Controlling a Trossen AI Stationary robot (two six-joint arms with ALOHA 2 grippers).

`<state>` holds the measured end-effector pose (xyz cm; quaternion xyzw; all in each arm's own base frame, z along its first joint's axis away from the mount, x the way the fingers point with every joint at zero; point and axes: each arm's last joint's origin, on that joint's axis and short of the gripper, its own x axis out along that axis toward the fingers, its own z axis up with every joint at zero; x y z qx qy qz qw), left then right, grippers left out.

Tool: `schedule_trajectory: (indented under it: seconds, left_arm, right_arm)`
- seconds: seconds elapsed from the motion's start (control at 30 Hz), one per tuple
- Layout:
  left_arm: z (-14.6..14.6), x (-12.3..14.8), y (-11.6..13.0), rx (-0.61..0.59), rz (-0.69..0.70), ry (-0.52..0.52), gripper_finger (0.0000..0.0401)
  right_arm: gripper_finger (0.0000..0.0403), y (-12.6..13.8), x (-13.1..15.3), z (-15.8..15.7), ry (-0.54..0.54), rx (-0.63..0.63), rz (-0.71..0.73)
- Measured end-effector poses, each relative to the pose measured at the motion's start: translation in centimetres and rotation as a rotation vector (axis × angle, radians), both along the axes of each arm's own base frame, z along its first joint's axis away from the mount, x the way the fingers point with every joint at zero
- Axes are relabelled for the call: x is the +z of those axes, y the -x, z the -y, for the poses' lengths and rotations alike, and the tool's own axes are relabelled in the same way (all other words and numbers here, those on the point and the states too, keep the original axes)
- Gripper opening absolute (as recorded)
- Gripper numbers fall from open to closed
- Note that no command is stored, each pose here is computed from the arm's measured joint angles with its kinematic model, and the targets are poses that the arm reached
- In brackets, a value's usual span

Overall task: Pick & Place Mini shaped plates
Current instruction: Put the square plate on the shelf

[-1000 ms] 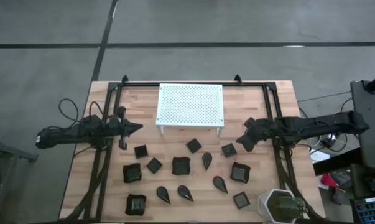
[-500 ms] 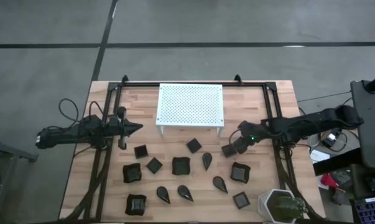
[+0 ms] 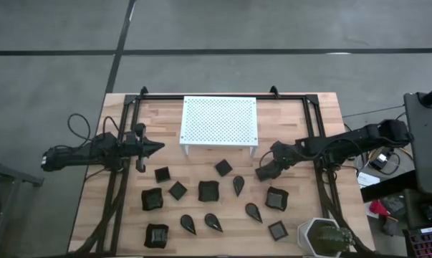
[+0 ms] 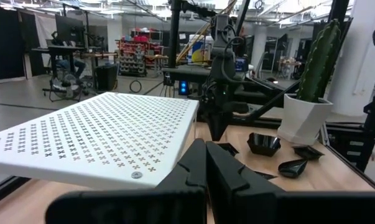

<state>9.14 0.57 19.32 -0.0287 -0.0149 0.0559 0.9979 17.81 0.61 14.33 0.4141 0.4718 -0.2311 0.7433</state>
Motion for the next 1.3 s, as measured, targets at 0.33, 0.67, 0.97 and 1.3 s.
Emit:
schedule_trajectory:
  seconds: [0.33,0.67,0.97,1.3]
  left_arm:
    - [0.0,-0.1,-0.1,0.002,-0.008,0.0,0.0]
    - [0.0,-0.1,-0.1,0.004,-0.01,0.0,0.0]
    - [0.0,-0.1,-0.1,0.003,-0.01,-0.001,0.0]
    - [0.0,-0.1,-0.1,0.002,-0.011,0.0,0.0]
  right_arm:
    - [0.0063,-0.4,-0.8,0.0,0.007,0.006,-0.026]
    - [0.0057,-0.7,-0.7,-0.1,-0.005,0.015,-0.013]
    - [0.0066,-1.2,-0.4,-0.4,-0.03,0.036,0.046]
    - [0.006,-1.3,-0.4,-0.4,-0.036,0.041,0.056]
